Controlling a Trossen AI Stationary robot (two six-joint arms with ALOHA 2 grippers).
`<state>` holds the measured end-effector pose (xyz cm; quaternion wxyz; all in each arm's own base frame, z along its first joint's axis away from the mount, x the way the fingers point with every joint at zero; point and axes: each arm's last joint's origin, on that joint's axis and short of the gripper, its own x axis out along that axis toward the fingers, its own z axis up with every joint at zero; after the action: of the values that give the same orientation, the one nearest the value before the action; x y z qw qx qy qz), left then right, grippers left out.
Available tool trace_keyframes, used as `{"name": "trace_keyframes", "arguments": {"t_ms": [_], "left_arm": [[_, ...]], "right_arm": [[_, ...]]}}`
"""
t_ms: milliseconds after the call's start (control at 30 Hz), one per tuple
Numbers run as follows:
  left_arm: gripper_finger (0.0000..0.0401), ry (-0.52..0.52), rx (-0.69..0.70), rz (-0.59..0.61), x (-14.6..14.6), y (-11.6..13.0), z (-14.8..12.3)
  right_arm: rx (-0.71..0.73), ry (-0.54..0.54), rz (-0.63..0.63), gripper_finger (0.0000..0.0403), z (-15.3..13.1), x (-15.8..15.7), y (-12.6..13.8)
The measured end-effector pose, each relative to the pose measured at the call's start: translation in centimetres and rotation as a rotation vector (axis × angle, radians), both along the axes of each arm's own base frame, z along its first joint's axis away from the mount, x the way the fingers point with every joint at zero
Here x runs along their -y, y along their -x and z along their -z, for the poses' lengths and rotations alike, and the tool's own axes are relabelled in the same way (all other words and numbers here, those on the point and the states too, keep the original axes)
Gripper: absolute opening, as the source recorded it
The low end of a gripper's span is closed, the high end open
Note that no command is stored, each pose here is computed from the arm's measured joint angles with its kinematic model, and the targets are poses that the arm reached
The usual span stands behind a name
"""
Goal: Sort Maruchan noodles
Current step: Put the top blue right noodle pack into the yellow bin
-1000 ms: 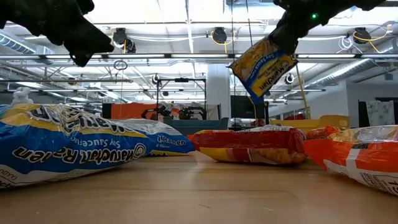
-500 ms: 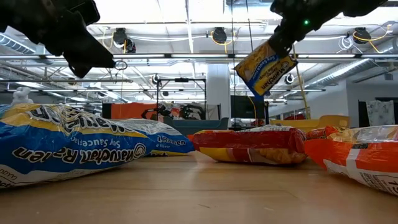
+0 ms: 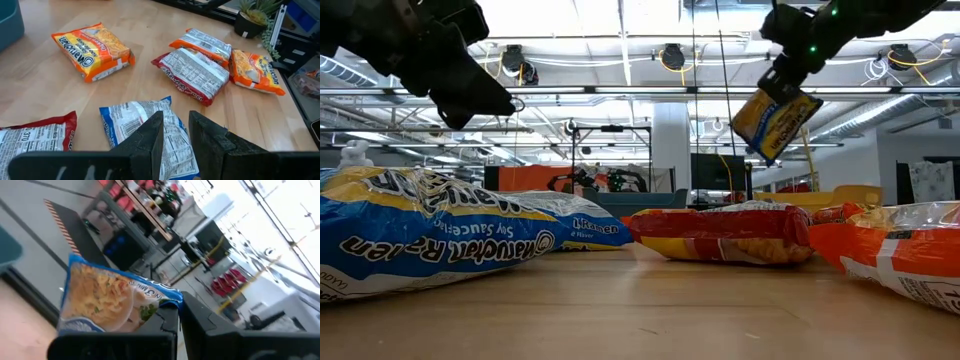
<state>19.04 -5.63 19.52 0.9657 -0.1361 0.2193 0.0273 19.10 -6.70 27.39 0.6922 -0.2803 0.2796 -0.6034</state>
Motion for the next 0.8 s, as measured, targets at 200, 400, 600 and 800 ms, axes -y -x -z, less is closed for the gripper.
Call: {"name": "trace_keyframes", "arguments": {"t_ms": [200,400,600,800], "left_arm": [[0.0097,-0.009,0.000,0.004,0.0,0.0,0.0],[0.0097,-0.009,0.000,0.004,0.0,0.0,0.0],[0.0097,-0.009,0.000,0.004,0.0,0.0,0.0],[0.0097,-0.009,-0.001,0.004,0.0,0.0,0.0]], "right_arm": [[0.022,-0.002,0.029,0.0000,0.0,0.5,0.2],[0.002,-0.005,0.055,0.0000,0.5,1.0,0.5],[-0.070,-0.052,-0.089,0.0000,2.3,1.7,0.6],[-0.075,-0.049,-0.016,0.0000,2.7,2.3,1.1]]}}
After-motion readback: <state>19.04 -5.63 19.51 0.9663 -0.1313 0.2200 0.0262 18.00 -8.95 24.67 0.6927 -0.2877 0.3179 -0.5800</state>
